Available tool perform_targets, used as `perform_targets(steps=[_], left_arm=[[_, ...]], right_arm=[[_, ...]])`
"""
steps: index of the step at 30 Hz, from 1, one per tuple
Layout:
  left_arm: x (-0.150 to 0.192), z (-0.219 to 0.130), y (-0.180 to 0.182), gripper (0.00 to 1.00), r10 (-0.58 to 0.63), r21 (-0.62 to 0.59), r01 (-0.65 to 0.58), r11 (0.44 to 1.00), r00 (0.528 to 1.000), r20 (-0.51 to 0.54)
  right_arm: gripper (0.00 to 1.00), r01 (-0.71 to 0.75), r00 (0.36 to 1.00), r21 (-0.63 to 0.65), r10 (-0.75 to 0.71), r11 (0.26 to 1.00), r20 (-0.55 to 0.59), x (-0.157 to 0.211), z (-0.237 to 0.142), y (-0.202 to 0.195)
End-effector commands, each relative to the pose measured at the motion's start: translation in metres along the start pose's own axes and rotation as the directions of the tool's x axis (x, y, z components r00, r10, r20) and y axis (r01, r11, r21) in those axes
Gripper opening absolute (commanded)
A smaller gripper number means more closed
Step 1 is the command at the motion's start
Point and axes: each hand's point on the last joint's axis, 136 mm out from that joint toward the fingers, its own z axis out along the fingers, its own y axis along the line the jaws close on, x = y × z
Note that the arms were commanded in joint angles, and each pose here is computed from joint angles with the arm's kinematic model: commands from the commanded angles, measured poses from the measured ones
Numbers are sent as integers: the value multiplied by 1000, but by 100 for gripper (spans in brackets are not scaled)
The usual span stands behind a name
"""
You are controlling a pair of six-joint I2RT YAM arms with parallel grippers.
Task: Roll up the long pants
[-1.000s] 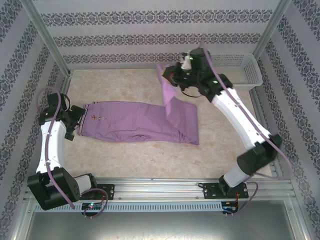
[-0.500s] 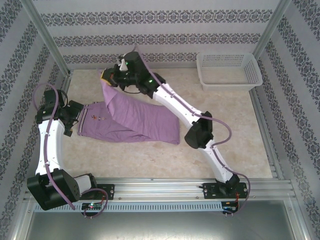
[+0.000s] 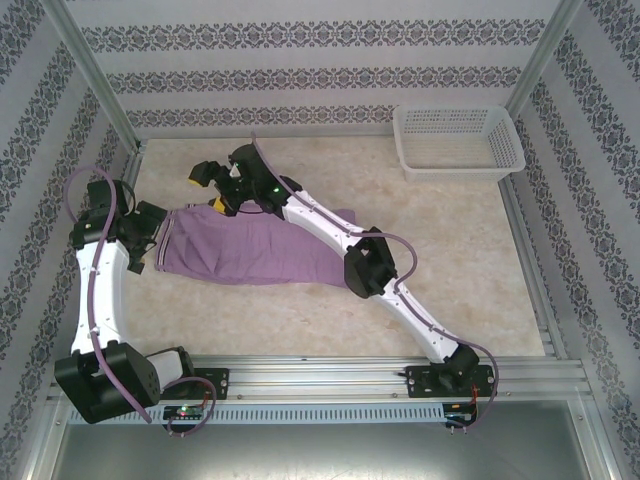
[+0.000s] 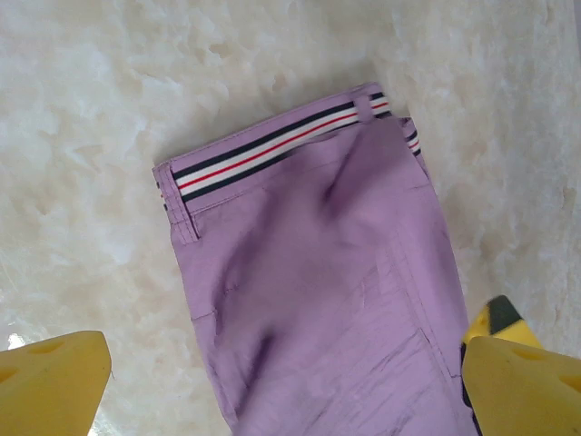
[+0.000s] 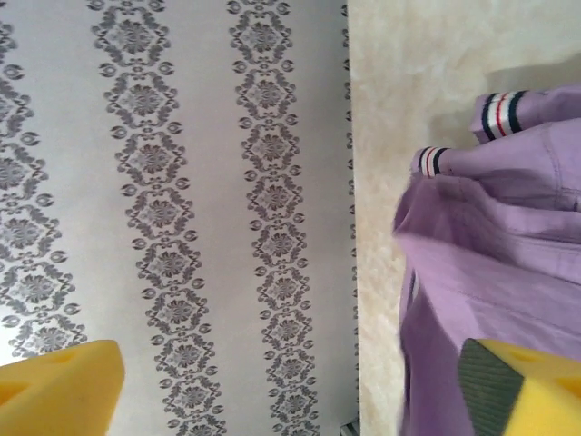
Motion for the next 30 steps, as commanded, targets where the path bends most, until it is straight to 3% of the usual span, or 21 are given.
perform_targets(steps=[1,5,6,7,8,9,10,16,19,26,30], left_arm=[[-2,-17,1,100,19,6,-19,1000,1000,19],[2,-23,-5,99,15,54,-15,998,1000,11],[4,-23,-8,75,14,76,-14,997,1000,3],[7,-23,-11,56,12,104,-11,995,1000,-11],[11,-22,-15,39,7,129,-3,992,1000,-27],[16,-20,-18,18,2,155,6,988,999,-52],[22,-17,-21,1,-3,173,15,985,997,-74],[56,11,-36,0,-2,207,33,978,989,-149],[78,24,-56,0,44,215,-6,977,984,-171],[141,65,-95,0,220,104,-201,974,950,-221],[154,89,-98,0,233,47,-229,972,941,-243]], right_arm=[[98,71,997,-32,-71,997,7,-5,-16,27],[95,190,982,55,-190,980,-3,-11,-48,29],[92,226,974,91,-226,970,-10,-13,-60,28],[81,269,963,129,-269,954,-21,-14,-74,27],[58,304,953,171,-303,937,-34,-15,-88,23],[16,334,942,227,-333,915,-45,-18,-104,16],[0,351,935,281,-351,893,-53,-21,-121,8],[0,334,937,515,-340,789,-87,-26,-204,-68],[0,294,953,576,-276,762,-121,-18,-228,-113],[0,260,964,637,-157,725,-214,7,-235,-187],[0,258,963,662,-131,703,-235,10,-233,-209]])
